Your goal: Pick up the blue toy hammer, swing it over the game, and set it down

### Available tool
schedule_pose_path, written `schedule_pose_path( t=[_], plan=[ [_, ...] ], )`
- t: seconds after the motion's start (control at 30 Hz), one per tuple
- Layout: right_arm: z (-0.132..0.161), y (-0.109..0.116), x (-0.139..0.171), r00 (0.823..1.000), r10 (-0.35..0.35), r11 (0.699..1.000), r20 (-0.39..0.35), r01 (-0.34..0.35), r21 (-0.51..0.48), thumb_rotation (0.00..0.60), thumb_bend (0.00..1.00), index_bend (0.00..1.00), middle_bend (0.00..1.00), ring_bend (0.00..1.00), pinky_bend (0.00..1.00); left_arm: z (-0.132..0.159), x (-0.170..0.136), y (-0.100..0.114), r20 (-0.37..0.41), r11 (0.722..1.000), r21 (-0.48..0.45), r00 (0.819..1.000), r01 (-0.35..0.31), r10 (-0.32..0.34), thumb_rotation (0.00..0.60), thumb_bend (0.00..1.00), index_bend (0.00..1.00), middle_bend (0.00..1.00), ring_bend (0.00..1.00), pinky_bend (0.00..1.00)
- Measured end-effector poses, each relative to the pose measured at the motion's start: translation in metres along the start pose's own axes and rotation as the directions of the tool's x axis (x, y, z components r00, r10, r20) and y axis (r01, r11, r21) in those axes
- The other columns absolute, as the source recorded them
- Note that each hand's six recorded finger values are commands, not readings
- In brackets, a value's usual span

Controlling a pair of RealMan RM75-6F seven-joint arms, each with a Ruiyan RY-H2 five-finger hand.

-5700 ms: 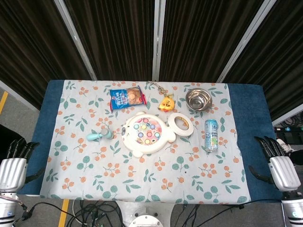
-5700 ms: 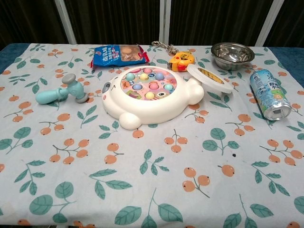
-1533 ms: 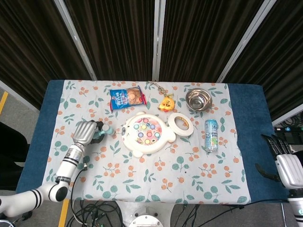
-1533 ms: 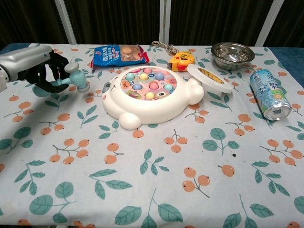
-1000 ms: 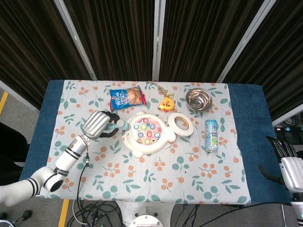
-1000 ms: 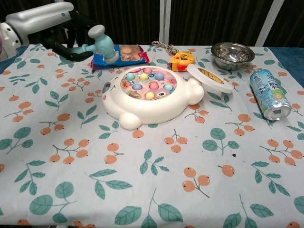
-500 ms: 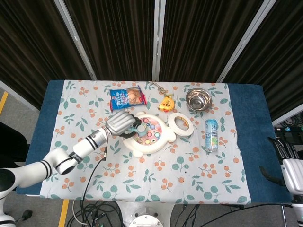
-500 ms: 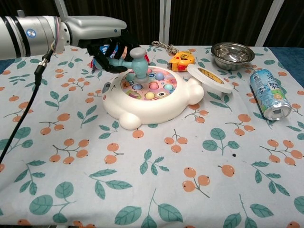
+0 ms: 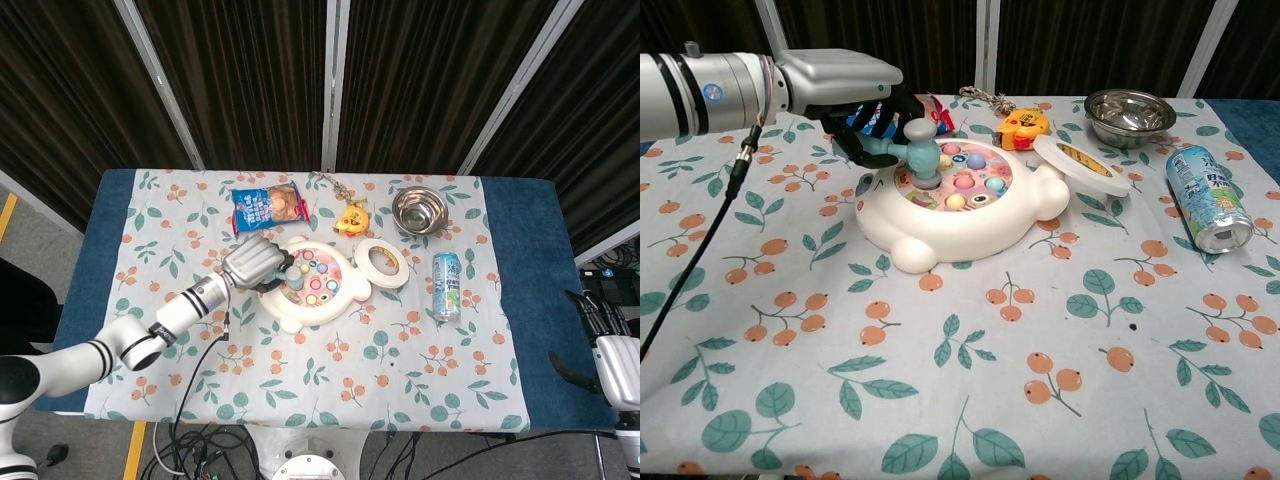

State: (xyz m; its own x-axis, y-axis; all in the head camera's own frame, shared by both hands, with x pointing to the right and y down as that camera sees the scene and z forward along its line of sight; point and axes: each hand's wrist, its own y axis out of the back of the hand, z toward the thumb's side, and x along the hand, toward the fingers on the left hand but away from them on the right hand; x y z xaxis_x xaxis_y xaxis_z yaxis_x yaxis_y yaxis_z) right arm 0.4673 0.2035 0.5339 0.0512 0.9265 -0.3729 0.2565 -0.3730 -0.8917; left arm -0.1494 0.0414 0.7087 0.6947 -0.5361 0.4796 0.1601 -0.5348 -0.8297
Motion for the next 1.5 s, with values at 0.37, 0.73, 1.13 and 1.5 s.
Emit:
schedule_pose_path(
  t=[0.37, 0.73, 1.13, 1.5],
  plan=[
    [-0.001, 0.001, 0.001, 1.000, -0.007, 1.000, 0.001, 0.007, -0.002, 0.600, 0.20, 0.00, 0.13, 0.00, 0.00, -0.005, 0.000, 0.024, -0.025, 0.998, -0.025, 0.998, -0.053, 0.053, 0.600, 0.62, 0.57, 0.68, 0.56, 0.83],
    [-0.002, 0.001, 0.001, 1.000, -0.005, 1.000, 0.006, 0.005, -0.001, 0.600, 0.20, 0.00, 0.13, 0.00, 0.00, -0.021, 0.007, 0.024, -0.084, 1.000, -0.019, 0.996, 0.010, -0.011, 0.600, 0.62, 0.57, 0.68, 0.56, 0.83],
    [-0.003, 0.001, 0.003, 1.000, -0.007, 1.000, 0.011, 0.007, -0.002, 0.600, 0.19, 0.00, 0.13, 0.00, 0.00, -0.021, 0.016, 0.010, -0.091, 0.997, 0.008, 0.993, 0.073, -0.072, 0.600, 0.62, 0.57, 0.69, 0.56, 0.83],
    [-0.003, 0.001, 0.003, 1.000, -0.010, 1.000, 0.002, 0.010, -0.008, 0.600, 0.19, 0.00, 0.13, 0.00, 0.00, -0.020, -0.001, 0.034, -0.084, 0.999, -0.026, 0.996, 0.023, -0.025, 0.600, 0.62, 0.57, 0.69, 0.56, 0.83]
  ],
)
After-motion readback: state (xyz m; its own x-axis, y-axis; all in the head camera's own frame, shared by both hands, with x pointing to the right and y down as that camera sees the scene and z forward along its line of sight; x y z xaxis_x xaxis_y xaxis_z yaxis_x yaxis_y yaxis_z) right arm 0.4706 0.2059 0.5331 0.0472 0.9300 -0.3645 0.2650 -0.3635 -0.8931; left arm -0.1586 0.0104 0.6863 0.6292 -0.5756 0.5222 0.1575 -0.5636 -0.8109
